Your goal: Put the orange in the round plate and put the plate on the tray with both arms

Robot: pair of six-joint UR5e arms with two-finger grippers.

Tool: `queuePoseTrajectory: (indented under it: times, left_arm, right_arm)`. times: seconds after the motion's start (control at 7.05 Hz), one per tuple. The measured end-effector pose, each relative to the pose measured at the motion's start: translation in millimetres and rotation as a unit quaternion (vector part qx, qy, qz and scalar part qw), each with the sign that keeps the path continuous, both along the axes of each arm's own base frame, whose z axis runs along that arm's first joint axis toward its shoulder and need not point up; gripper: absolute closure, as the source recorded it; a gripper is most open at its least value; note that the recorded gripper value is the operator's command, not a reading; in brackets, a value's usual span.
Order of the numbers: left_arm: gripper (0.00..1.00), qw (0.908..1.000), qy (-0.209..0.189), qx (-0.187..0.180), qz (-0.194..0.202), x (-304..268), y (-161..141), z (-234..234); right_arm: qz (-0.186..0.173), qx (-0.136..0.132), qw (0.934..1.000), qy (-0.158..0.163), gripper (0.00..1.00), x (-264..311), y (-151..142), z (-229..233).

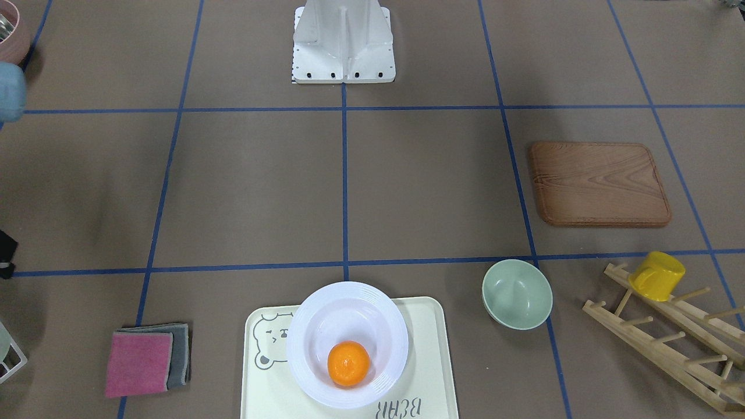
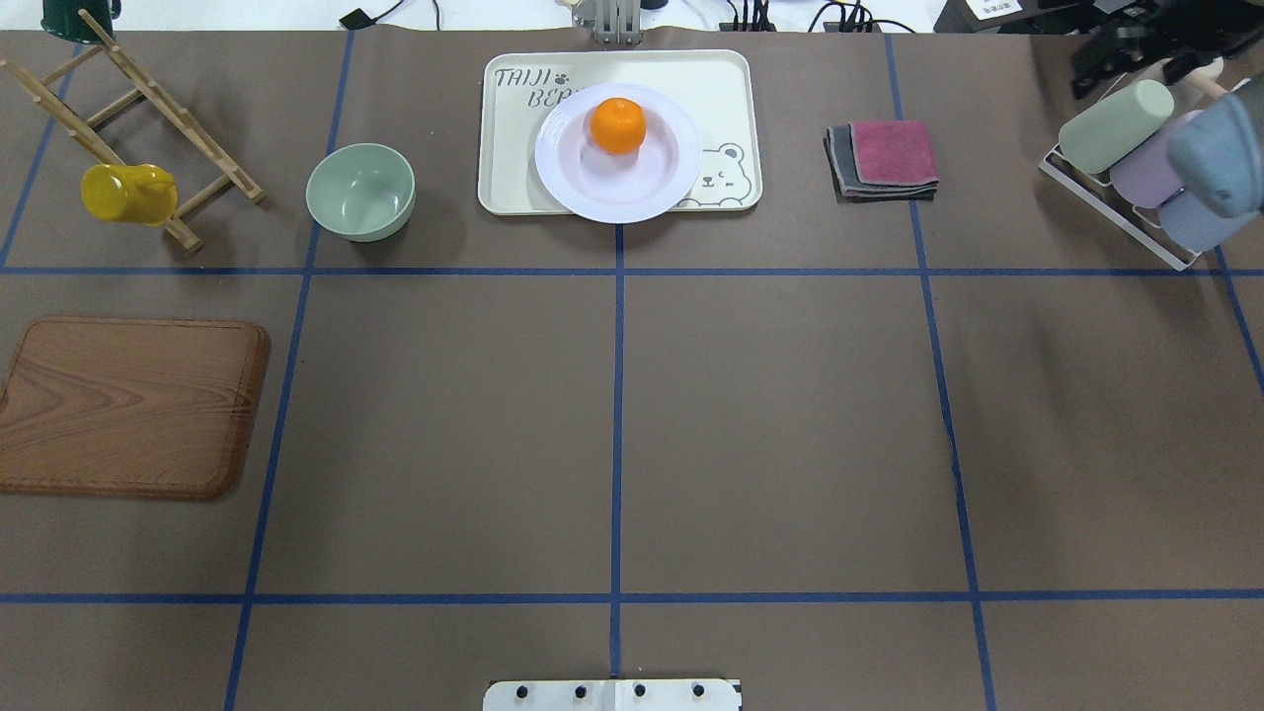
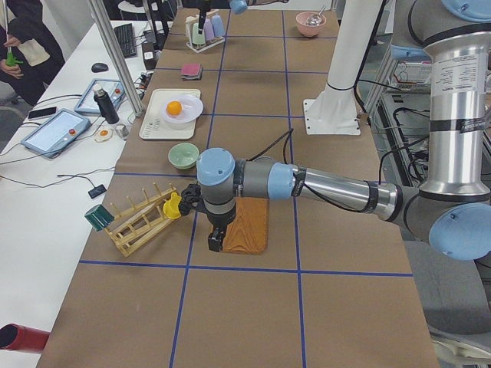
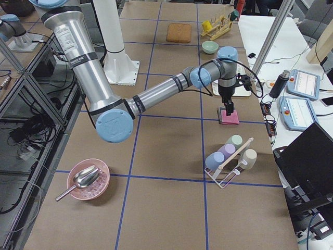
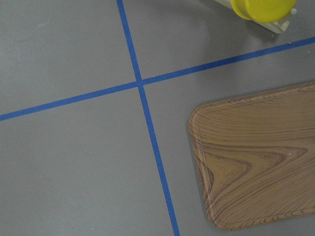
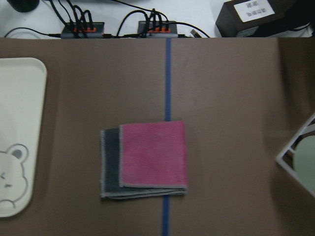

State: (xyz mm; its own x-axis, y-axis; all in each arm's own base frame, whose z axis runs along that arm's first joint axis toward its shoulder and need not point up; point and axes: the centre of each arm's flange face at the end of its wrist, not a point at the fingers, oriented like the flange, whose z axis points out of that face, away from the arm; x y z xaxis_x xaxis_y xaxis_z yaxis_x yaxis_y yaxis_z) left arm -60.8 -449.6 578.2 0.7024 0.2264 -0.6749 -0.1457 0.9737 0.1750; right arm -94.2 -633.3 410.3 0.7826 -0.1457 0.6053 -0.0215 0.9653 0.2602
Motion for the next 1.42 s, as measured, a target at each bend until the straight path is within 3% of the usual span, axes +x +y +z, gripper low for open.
queuePoseTrajectory:
  times: [0.28,0.71,0.99,1.42]
  left_arm:
    - [0.01,1.0,-0.001,-0.005,-0.008,-7,8,5]
    - [0.01,0.9995,-0.03,-0.009,-0.01,-13,16,13]
    - [0.01,0.9994,-0.033,-0.009,-0.011,-14,18,13]
    - [0.01,0.9994,-0.029,-0.014,-0.011,-13,20,15]
  right_arm:
    - [-0.044,0.0,0.999,0.008,0.0,108,54,93]
    - [-0.064,-0.027,0.9976,0.008,0.0,181,161,198]
    - [-0.058,-0.05,0.9971,0.005,0.0,191,191,224]
    - [-0.057,-0.059,0.9966,0.005,0.0,192,203,233]
